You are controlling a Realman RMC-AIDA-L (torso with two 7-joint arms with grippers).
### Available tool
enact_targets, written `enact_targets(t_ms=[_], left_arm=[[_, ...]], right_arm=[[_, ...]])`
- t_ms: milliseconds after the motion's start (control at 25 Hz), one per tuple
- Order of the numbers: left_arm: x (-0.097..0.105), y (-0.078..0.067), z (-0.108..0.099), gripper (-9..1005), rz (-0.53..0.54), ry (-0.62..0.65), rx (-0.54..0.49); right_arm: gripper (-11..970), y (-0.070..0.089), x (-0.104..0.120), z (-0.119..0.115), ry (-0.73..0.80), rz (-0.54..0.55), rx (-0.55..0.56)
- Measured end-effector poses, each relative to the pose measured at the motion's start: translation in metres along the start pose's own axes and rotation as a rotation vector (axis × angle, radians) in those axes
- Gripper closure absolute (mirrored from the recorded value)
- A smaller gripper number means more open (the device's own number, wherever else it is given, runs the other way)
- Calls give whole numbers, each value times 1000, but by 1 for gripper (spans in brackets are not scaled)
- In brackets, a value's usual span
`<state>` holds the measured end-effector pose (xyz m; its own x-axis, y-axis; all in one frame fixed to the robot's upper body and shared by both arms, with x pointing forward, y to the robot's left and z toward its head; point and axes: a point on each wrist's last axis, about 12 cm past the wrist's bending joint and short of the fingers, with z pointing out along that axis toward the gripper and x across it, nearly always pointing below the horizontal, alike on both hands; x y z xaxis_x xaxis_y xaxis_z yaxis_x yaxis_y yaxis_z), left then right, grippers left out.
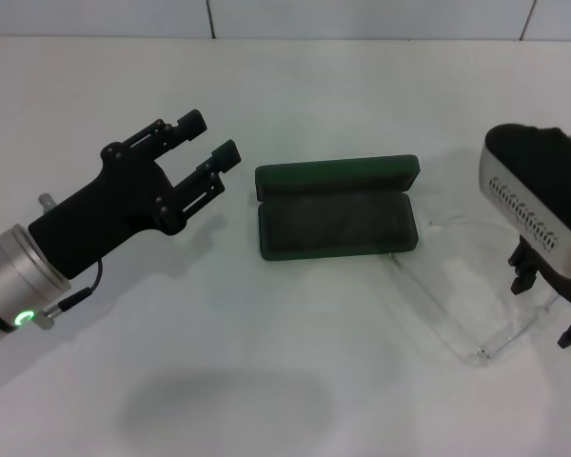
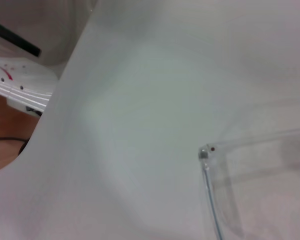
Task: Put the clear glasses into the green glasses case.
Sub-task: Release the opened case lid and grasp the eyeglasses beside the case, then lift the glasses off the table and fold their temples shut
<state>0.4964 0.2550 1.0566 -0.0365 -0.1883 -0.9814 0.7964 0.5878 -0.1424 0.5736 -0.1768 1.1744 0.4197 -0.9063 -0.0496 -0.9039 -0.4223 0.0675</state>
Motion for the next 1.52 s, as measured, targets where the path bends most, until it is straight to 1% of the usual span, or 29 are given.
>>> enact_targets(t_ms=[160,560,680,880,1120,1320,1520], left_arm=[[1,-1,-1,422,-4,0,-2],[4,-1,-1,420,-14,3,-7],[4,-1,-1,419,-15,1,-8],[4,-1,-2,418,-17,2,-12],[4,-1,-2,417,-18,2,-12],[6,-2,-3,416,-29,4,-19],[7,-3,-5,415,-33,4,-24]], right_arm=[[227,-3,-1,7,18,-9,-14],[238,-6,-3,12,10,-4,-10],[421,-7,-4,15,17,-3,-16],[567,-9,-6,20,22,-3,-14],[595,-8,-7,21,20,7,-15],[778,-8,-7,20,19,13,-14],[782,-3,-4,14,2,27,-8]])
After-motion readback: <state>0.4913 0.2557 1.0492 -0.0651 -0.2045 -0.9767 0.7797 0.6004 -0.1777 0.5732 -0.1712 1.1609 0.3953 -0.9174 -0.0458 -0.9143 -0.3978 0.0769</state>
